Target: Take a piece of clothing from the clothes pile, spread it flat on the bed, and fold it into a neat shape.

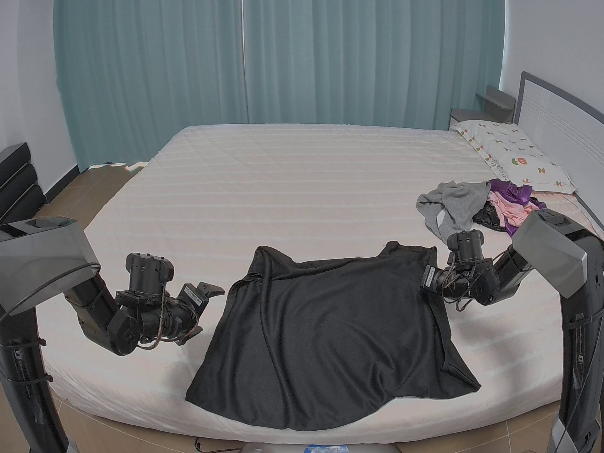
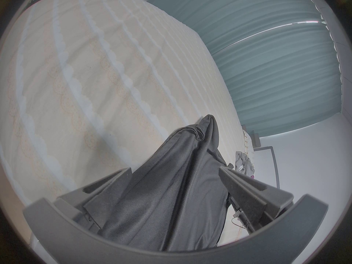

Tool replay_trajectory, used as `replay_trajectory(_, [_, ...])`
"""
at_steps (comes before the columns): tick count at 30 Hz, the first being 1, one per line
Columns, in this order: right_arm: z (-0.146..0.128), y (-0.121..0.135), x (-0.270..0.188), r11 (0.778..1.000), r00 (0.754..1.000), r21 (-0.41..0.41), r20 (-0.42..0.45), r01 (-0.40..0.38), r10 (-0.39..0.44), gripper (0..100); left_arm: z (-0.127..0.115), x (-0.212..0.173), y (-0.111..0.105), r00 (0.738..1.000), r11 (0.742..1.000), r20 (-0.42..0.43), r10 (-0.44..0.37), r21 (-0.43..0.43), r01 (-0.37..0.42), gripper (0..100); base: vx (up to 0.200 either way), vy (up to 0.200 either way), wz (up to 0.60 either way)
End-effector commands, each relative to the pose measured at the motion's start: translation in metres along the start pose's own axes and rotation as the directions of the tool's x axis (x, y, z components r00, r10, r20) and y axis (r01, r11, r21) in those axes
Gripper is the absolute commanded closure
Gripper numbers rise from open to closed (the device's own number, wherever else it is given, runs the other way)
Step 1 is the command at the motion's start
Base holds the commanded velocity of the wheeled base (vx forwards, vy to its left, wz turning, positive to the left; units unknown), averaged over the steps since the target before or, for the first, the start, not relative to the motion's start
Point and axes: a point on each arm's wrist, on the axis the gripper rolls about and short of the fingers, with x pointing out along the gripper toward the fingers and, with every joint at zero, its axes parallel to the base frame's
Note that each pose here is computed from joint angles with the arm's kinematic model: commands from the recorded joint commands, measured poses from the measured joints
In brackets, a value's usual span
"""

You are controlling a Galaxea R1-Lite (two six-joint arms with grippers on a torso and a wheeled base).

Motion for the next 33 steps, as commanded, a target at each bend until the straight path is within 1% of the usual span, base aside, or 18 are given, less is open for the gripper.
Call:
replay_trajectory(1, [0.006, -0.007, -0.001, 1.0, 1.0, 0.018, 0.014, 0.007, -0.008, 100, 0.0, 0.0, 0.0, 1.0, 1.0, 0.0, 0.001, -0.001, -0.001, 0, 0.0, 0.0, 0.0])
replay_trajectory(8, [0.025, -0.025, -0.008, 0.998, 0.997, 0.061, 0.064, 0.028, -0.032, 100, 0.0, 0.0, 0.0, 1.0, 1.0, 0.0, 0.001, -0.001, -0.001, 0, 0.0, 0.0, 0.0])
replay_trajectory(14, [0.04, -0.045, -0.008, 0.993, 0.991, 0.114, 0.123, 0.035, -0.05, 100, 0.001, 0.001, -0.001, 1.0, 1.0, 0.002, -0.003, 0.0, 0.003, 0, 0.0, 0.0, 0.0])
replay_trajectory(17, [0.041, -0.052, -0.006, 0.992, 0.991, 0.121, 0.124, 0.044, -0.059, 100, 0.001, 0.001, -0.001, 1.0, 1.0, 0.003, -0.004, 0.0, 0.004, 0, 0.0, 0.0, 0.0])
replay_trajectory(18, [0.042, -0.059, -0.004, 0.99, 0.99, 0.13, 0.123, 0.051, -0.067, 100, 0.001, 0.001, -0.001, 1.0, 1.0, 0.003, -0.004, 0.0, 0.004, 0, 0.0, 0.0, 0.0])
replay_trajectory(19, [0.043, -0.06, -0.003, 0.99, 0.989, 0.133, 0.128, 0.052, -0.069, 0, 0.001, 0.002, -0.001, 1.0, 1.0, 0.003, -0.004, 0.0, 0.004, 0, 0.0, 0.0, 0.0])
replay_trajectory(25, [0.044, -0.063, -0.001, 0.987, 0.989, 0.156, 0.131, 0.047, -0.068, 0, 0.002, 0.003, -0.001, 1.0, 1.0, 0.004, -0.005, 0.0, 0.005, 0, 0.0, 0.0, 0.0])
replay_trajectory(27, [0.05, -0.06, -0.005, 0.98, 0.988, 0.195, 0.143, 0.026, -0.055, 0, 0.007, 0.006, -0.003, 1.0, 1.0, 0.016, -0.016, -0.004, 0.016, 0, 0.0, 0.0, 0.0])
replay_trajectory(29, [0.055, -0.057, -0.012, 0.976, 0.988, 0.219, 0.153, 0.0, -0.034, 0, 0.01, 0.012, -0.006, 0.999, 1.0, 0.026, -0.024, -0.001, 0.025, 0, 0.0, 0.0, 0.0])
replay_trajectory(30, [0.055, -0.057, -0.012, 0.976, 0.988, 0.219, 0.153, 0.0, -0.034, 0, 0.01, 0.012, -0.006, 0.999, 1.0, 0.026, -0.024, -0.001, 0.025, 0, 0.0, 0.0, 0.0])
replay_trajectory(31, [0.058, -0.054, -0.019, 0.971, 0.988, 0.239, 0.155, -0.023, -0.015, 0, 0.012, 0.019, -0.009, 0.999, 0.999, 0.034, -0.034, 0.004, 0.033, 0, 0.0, 0.0, 0.0])
replay_trajectory(33, [0.057, -0.053, -0.025, 0.964, 0.989, 0.265, 0.149, -0.029, -0.011, 0, 0.016, 0.025, -0.015, 0.998, 0.999, 0.04, -0.048, 0.012, 0.047, 0, 0.0, 0.0, 0.0])
